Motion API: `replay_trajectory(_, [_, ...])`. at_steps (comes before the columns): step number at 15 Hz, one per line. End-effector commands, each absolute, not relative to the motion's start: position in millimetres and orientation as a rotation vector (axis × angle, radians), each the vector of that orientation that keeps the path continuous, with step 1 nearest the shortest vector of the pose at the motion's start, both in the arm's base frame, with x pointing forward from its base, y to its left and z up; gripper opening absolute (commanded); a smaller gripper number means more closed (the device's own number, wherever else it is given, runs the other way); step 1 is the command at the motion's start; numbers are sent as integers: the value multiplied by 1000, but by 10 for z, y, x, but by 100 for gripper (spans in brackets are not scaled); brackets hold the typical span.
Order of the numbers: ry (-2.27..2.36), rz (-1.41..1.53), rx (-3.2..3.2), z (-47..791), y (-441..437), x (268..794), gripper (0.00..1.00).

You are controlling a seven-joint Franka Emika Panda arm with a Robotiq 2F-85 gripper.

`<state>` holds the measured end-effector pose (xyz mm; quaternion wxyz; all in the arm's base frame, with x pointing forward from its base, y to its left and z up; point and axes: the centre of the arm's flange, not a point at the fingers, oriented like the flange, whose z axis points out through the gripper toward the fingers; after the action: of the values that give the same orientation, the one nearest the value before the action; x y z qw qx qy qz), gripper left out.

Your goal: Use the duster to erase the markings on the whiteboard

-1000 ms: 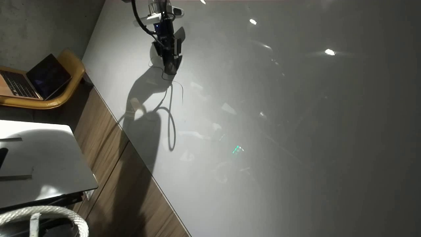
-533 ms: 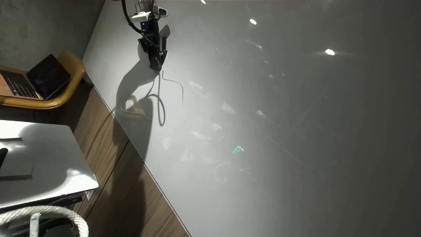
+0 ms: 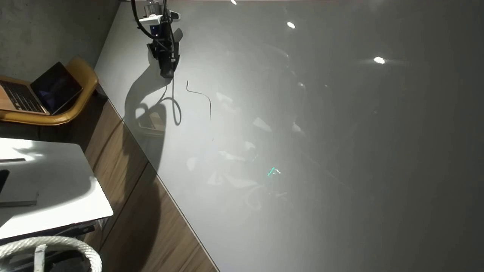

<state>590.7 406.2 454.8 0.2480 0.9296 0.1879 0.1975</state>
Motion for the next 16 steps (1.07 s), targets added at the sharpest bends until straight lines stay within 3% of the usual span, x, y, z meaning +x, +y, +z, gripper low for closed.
replay_trajectory(1, [573,620,2511,4618,4228,6586,29])
replay_trajectory(7, [550,578,2472,4545,3819,6640,29])
replay_trajectory(16, [430,572,2475,4395,3008,6314,29])
